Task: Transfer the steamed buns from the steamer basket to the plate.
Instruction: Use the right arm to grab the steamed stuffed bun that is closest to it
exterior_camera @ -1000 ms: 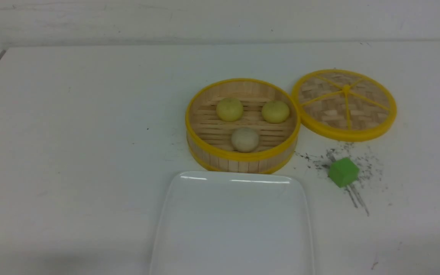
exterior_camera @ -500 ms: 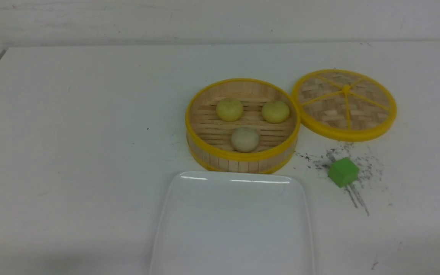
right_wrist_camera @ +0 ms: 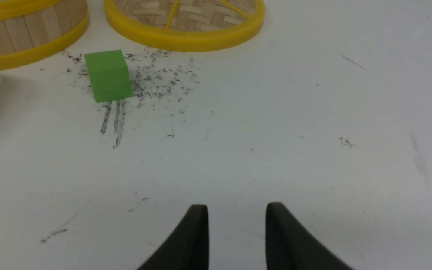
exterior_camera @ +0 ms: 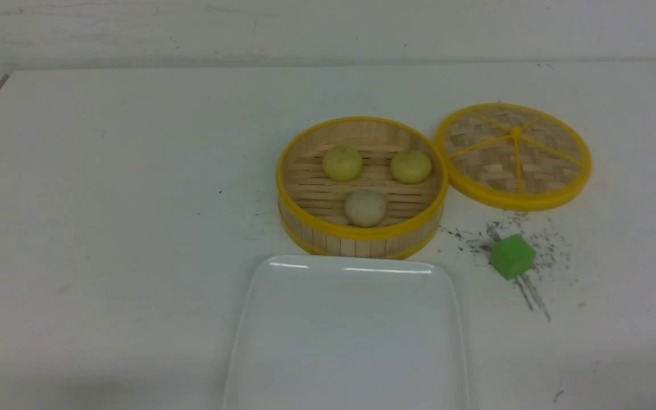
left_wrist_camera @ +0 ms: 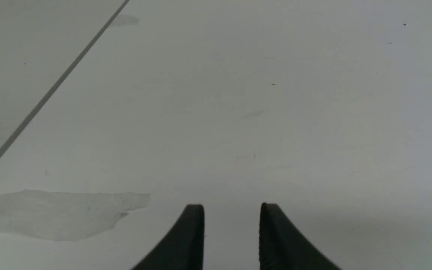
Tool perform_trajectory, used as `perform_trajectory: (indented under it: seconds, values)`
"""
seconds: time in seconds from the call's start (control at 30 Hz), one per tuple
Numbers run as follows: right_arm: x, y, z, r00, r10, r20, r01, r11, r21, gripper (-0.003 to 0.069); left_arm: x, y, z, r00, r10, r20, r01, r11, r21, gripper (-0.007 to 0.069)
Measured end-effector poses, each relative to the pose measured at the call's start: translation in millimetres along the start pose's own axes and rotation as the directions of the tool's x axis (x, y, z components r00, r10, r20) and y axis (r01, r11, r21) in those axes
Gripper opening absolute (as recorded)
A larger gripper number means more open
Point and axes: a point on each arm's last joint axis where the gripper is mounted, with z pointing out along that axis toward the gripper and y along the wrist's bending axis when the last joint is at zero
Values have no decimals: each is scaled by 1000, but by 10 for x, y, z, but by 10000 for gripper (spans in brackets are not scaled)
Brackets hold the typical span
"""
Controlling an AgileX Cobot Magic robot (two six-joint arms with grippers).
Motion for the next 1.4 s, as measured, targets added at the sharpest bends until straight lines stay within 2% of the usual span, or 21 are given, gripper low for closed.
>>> perform_trajectory:
  seconds: [0.6, 0.73, 0.77, 0.9, 1.17, 1.4]
  values:
    - [-4, 4, 0, 1000, 16, 5, -16, 1000, -4, 242, 0, 0, 0, 1000, 0, 0, 0, 1000, 0, 240]
    - [-25, 25, -3, 992, 123, 20, -122, 992, -31, 242, 0, 0, 0, 1000, 0, 0, 0, 1000, 0, 240]
    - [-95, 41, -30, 978, 204, 40, -201, 978, -55, 242, 0, 0, 0, 1000, 0, 0, 0, 1000, 0, 240]
    - [-385, 64, -172, 945, 306, 115, -293, 949, -118, 242, 0, 0, 0, 1000, 0, 0, 0, 1000, 0, 240]
    - [-1028, 114, -681, 909, 332, 252, -278, 933, -228, 242, 0, 0, 0, 1000, 0, 0, 0, 1000, 0, 240]
    - [-1215, 115, -824, 844, 408, 349, -315, 903, -293, 242, 0, 0, 0, 1000, 0, 0, 0, 1000, 0, 240]
